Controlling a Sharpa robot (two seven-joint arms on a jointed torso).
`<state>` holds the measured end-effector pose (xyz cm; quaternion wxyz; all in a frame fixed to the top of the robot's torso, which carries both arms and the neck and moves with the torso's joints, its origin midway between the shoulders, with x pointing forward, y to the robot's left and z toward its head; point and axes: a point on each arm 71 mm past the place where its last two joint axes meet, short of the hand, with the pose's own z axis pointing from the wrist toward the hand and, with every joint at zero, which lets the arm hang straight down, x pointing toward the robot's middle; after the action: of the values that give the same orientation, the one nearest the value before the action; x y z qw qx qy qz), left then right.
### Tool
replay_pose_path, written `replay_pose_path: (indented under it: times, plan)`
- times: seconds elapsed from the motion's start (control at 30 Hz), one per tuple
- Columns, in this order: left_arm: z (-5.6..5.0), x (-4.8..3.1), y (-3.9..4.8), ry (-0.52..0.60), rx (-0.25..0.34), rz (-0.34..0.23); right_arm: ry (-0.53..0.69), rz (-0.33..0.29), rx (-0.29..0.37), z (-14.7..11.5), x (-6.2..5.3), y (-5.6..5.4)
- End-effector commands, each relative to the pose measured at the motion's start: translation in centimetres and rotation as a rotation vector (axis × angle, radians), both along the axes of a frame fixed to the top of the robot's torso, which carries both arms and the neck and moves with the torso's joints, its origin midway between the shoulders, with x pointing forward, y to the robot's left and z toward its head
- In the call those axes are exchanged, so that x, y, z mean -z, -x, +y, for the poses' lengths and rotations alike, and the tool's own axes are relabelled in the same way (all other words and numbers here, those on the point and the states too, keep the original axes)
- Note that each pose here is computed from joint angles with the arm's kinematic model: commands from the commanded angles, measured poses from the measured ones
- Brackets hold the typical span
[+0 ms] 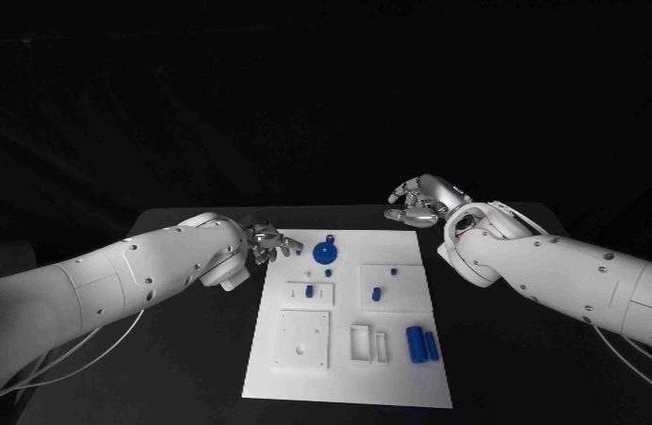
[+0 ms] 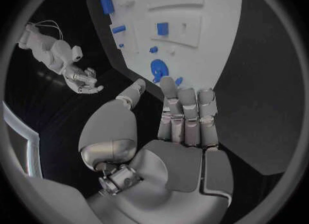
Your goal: Assemble the parts on the task board
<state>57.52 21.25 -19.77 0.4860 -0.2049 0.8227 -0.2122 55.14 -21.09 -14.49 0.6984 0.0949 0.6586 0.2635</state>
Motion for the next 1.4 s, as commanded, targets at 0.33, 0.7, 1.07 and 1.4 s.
replay_pose_path:
  times: [0.33,0.7,1.07,1.4]
  plan:
    - [-0.2,-0.11,-2.31,-0.100,0.013,-0.008,-0.002,-0.005,-0.020,0.4,-0.1,0.2]
    - [-0.4,-0.11,-3.47,-0.147,0.002,-0.005,-0.006,-0.006,-0.027,0.5,-0.2,0.4]
    - [-1.2,0.66,-3.69,-0.150,0.011,0.010,-0.017,-0.018,-0.029,0.6,-0.9,0.5]
    - [-1.6,1.56,-3.76,-0.130,0.002,0.027,-0.021,-0.023,-0.034,0.8,-1.1,0.5]
